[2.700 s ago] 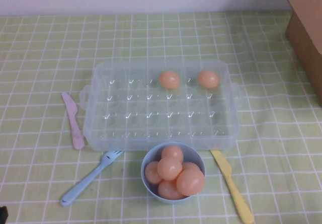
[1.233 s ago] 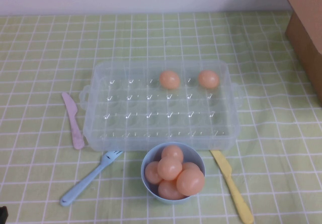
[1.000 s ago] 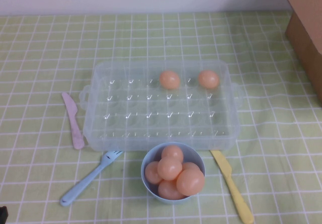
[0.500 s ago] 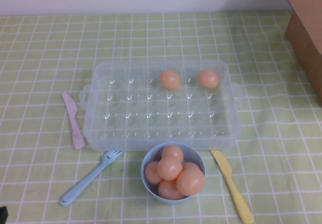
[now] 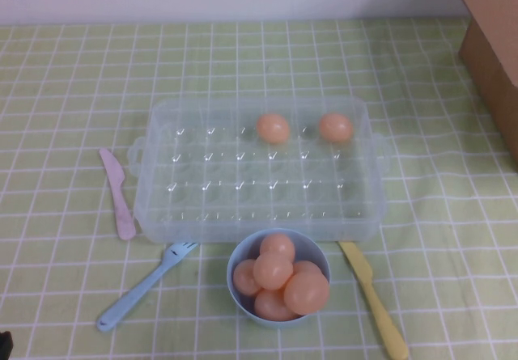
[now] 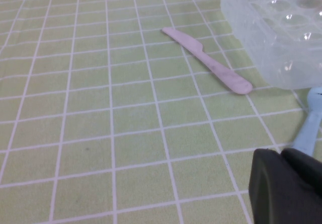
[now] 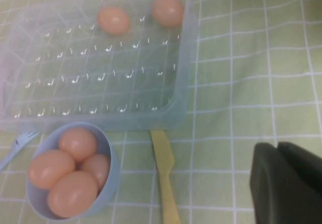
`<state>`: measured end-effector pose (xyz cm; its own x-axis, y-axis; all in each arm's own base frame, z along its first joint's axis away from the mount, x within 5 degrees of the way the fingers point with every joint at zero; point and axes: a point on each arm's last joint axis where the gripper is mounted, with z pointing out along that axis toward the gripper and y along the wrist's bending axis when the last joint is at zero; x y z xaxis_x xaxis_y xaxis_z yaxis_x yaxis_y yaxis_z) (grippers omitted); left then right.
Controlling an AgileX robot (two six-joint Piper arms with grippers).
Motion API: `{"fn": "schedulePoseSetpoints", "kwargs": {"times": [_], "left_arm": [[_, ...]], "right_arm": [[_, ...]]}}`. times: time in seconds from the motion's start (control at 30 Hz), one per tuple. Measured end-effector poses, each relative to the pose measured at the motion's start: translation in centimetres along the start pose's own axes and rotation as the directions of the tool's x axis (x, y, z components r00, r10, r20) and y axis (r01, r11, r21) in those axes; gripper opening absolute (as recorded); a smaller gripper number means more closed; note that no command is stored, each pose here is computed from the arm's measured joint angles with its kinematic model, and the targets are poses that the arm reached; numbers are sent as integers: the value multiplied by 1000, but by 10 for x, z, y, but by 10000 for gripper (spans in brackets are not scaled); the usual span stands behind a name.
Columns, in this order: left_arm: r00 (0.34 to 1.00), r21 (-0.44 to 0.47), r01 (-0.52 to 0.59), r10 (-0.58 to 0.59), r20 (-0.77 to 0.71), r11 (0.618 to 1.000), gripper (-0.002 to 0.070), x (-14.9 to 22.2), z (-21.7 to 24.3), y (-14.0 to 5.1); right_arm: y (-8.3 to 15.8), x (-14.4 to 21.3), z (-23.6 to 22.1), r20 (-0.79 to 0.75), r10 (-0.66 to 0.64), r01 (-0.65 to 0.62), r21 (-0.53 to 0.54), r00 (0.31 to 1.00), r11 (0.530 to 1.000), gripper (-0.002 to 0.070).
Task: Take an egg out of the egg box
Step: Pick up the egg from the plastic box
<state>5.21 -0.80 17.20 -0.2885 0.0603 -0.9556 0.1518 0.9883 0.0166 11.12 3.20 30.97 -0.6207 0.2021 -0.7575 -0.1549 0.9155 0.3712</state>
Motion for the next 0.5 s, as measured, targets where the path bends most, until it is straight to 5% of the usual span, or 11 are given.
{"fn": "schedulePoseSetpoints", "kwargs": {"times": [0.17, 0.5], "left_arm": [[1000, -2, -4, 4, 0, 1000, -5, 0, 0, 0], [999, -15, -39, 39, -1, 999, -4, 0, 0, 1]], "right_arm": [[-5, -23, 35, -90, 81, -82, -6, 993, 997, -17], [-5, -90, 96, -445, -124, 95, -88, 887, 992, -17]]}}
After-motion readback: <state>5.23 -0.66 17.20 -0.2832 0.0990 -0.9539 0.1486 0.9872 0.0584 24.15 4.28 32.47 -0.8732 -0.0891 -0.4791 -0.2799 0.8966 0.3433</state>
